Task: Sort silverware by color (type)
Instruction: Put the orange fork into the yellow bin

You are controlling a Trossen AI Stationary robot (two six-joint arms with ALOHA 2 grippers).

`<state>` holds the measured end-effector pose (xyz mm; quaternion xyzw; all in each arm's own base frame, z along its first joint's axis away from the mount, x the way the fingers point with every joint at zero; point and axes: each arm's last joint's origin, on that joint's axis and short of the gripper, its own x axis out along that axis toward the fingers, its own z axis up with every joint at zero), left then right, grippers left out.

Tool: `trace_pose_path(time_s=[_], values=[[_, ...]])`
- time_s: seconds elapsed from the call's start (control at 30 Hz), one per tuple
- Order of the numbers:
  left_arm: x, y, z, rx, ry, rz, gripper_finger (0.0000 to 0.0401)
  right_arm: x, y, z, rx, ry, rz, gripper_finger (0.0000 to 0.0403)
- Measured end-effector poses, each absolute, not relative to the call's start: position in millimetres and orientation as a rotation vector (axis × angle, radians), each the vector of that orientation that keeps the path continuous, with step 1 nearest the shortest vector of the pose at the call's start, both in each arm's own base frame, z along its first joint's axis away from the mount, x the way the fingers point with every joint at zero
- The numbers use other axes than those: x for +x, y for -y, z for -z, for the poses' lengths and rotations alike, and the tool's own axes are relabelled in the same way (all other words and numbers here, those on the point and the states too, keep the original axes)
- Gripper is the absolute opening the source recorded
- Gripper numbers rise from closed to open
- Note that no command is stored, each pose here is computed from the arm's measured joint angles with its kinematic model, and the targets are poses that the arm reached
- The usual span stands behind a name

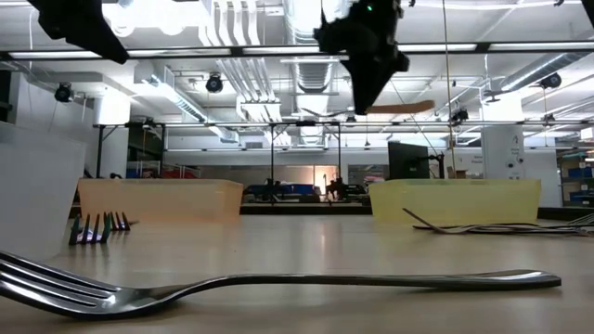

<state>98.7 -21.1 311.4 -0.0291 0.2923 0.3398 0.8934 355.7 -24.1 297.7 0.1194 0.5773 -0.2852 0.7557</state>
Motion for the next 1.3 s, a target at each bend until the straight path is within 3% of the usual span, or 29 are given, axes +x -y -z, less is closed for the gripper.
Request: trace_pose_path(time_s=[0.13, 0.3, 0.6, 0.97, 1.3], values=[[98.8, 20.4, -312.1, -0.045, -0.58, -0.732, 0.0123, 327.3, 63.7, -301.3, 0.312, -1.269, 0.698, 0.0028], [98.6, 19.4, -313.2, -0.025, -0.547, -0.766, 0.0123, 285.2, 111.9, -277.8, 0.36, -1.401, 0.771, 0.0028], [98.8, 18.8, -314.1, -0.033, -0.506, -0.8, 0.0123, 228.8, 157.7, -262.6, 0.428, -1.478, 0.839, 0.0029], [98.8, 18.5, -314.6, -0.025, -0.493, -0.812, 0.0123, 223.4, 166.3, -216.9, 0.465, -1.537, 0.824, 0.0037], [98.8, 18.5, -314.6, -0.025, -0.493, -0.812, 0.0123, 224.5, 166.4, -225.1, 0.462, -1.507, 0.836, 0.0088]])
